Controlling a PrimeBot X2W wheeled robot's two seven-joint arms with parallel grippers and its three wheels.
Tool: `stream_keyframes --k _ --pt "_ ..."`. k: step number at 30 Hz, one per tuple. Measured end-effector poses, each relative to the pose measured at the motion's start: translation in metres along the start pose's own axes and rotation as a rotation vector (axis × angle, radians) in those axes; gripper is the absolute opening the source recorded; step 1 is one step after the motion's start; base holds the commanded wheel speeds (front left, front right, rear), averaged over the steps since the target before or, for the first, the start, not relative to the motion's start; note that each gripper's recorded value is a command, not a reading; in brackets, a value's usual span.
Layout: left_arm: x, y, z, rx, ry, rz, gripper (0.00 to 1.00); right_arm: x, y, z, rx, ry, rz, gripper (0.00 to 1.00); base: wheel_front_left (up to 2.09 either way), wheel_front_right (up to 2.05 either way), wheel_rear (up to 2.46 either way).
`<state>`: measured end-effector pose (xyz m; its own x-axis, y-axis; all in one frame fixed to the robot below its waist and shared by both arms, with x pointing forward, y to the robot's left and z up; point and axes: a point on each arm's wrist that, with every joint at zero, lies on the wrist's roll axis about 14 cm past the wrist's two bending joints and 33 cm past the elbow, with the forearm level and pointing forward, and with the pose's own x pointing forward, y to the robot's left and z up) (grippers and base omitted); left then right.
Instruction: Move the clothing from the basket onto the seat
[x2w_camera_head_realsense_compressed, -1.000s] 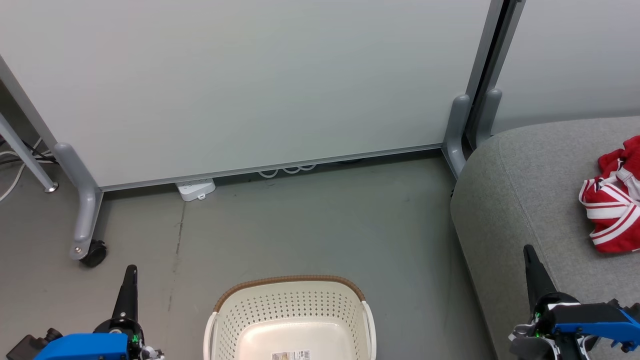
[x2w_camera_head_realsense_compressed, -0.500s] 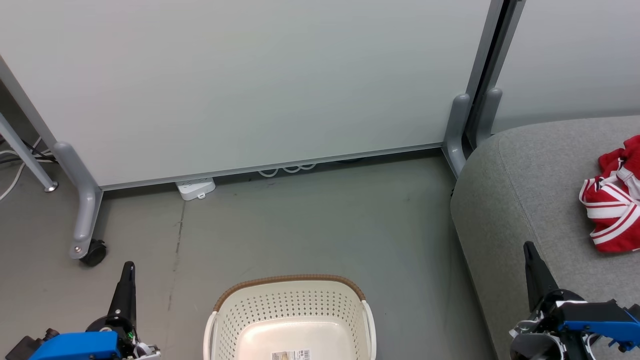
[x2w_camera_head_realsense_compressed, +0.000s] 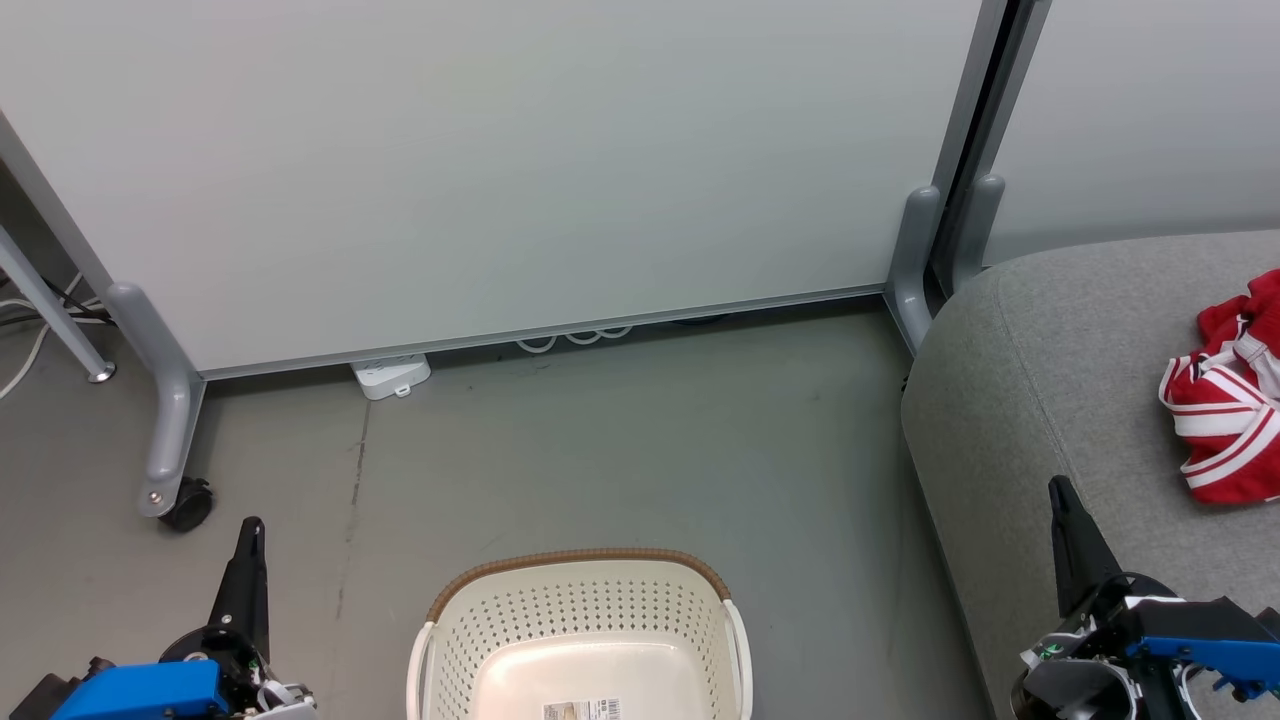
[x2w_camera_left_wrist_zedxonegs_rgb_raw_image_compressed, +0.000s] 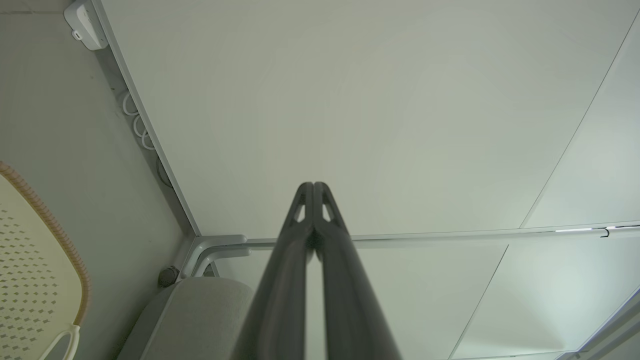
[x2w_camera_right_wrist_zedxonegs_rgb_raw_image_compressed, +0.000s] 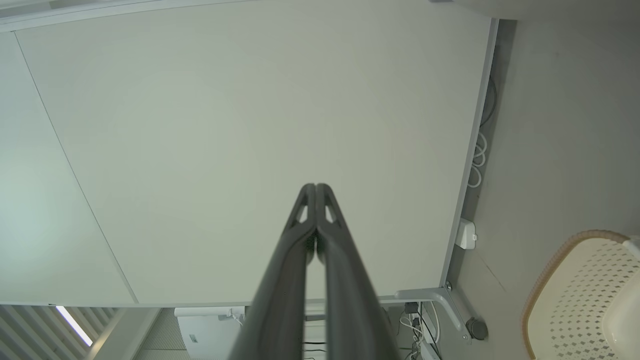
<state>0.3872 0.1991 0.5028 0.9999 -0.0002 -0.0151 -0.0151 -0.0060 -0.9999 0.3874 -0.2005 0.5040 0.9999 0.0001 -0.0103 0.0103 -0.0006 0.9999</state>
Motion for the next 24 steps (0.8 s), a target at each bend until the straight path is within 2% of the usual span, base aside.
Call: stream_keyframes --k 24 --pt "0.0001 -0.0001 0.0001 0.0 0.0 0.0 0.0 0.0001 0.0002 0.0 0.0 0.0 0.001 0.0 0.0 0.0 0.0"
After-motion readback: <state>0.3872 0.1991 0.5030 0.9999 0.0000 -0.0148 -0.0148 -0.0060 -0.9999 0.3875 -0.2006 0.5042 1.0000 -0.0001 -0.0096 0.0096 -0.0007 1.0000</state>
